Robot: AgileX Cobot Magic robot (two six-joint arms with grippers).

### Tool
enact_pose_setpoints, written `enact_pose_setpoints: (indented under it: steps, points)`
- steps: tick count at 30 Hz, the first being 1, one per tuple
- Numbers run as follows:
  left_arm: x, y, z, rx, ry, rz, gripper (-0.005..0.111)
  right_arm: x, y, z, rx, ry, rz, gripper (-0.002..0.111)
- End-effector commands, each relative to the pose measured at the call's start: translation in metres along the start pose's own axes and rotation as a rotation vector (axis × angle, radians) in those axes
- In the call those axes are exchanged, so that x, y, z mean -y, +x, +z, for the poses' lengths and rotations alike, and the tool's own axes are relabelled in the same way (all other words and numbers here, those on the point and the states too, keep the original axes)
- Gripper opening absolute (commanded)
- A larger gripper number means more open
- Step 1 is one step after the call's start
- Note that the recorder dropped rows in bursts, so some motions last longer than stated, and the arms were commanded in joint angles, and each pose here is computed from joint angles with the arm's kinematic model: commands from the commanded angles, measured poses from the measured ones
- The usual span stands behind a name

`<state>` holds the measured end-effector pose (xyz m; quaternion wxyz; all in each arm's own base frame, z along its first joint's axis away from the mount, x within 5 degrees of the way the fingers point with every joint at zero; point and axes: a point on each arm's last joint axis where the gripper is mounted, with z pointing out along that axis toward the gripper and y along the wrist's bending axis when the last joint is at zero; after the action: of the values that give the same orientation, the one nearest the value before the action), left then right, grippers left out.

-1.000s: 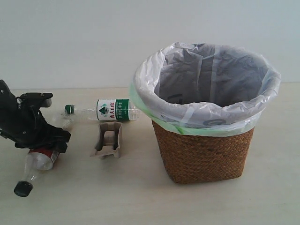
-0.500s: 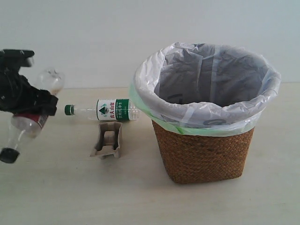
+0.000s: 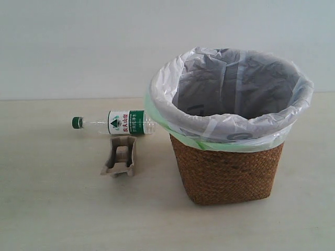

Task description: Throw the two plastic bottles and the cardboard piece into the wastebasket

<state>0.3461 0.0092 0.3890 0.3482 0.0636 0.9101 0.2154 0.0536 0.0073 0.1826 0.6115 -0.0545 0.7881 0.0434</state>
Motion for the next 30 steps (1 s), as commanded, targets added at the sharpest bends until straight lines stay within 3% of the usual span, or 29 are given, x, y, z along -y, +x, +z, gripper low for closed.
enact_pose_setpoints:
  steps: [1, 4, 9, 10, 13, 14, 15, 18, 20, 21, 22, 23, 24, 27, 30]
  points:
    - [-0.013, -0.004, -0.016, 0.028, -0.070, -0.007, 0.004, 0.000, -0.001, -0.001, 0.014, 0.001, -0.011, 0.002]
    - [-0.010, -0.004, -0.014, 0.022, -0.045, -0.019, 0.004, 0.000, -0.001, -0.001, 0.014, 0.001, -0.011, 0.002]
    - [0.013, 0.001, 0.001, -0.074, 0.138, -0.115, 0.004, 0.000, -0.001, -0.001, 0.014, 0.001, -0.011, 0.002]
    - [0.025, -0.002, 0.007, -0.073, 0.231, -0.164, 0.004, 0.000, -0.001, -0.001, 0.014, 0.001, -0.011, 0.002]
    - [0.048, -0.006, 0.013, -0.068, 0.446, -0.174, 0.004, 0.000, -0.001, -0.001, 0.014, 0.001, -0.011, 0.002]
    - [0.061, -0.010, 0.010, -0.045, 0.584, -0.154, 0.004, 0.000, -0.001, -0.001, 0.014, 0.001, -0.011, 0.002]
    - [0.080, -0.020, 0.000, 0.044, 0.847, -0.134, 0.004, 0.000, -0.001, -0.001, 0.014, 0.001, -0.011, 0.002]
    - [0.108, -0.042, -0.042, 0.292, 1.326, -0.140, 0.007, 0.000, -0.001, -0.001, 0.014, 0.001, -0.011, 0.002]
    - [0.121, -0.056, -0.074, 0.486, 1.498, -0.091, 0.024, 0.000, -0.001, -0.001, 0.014, 0.001, -0.011, 0.002]
    - [0.127, -0.061, -0.085, 0.544, 1.496, -0.052, 0.040, 0.000, -0.001, -0.001, 0.014, 0.001, -0.011, 0.002]
    - [0.138, -0.068, -0.102, 0.601, 1.470, -0.007, 0.077, 0.000, -0.001, -0.001, 0.014, 0.001, -0.011, 0.002]
    - [0.149, -0.070, -0.111, 0.642, 1.446, 0.041, 0.097, 0.000, -0.001, -0.001, 0.014, 0.001, -0.011, 0.002]
    - [0.164, -0.071, -0.118, 0.702, 1.379, 0.114, 0.108, 0.000, -0.001, -0.001, 0.014, 0.001, -0.011, 0.002]
    - [0.185, -0.078, -0.115, 0.749, 1.217, 0.096, 0.107, 0.000, -0.001, -0.001, 0.014, 0.001, -0.011, 0.002]
    - [0.190, -0.079, -0.108, 0.731, 1.200, 0.068, 0.107, 0.000, -0.001, -0.001, 0.014, 0.001, -0.011, 0.002]
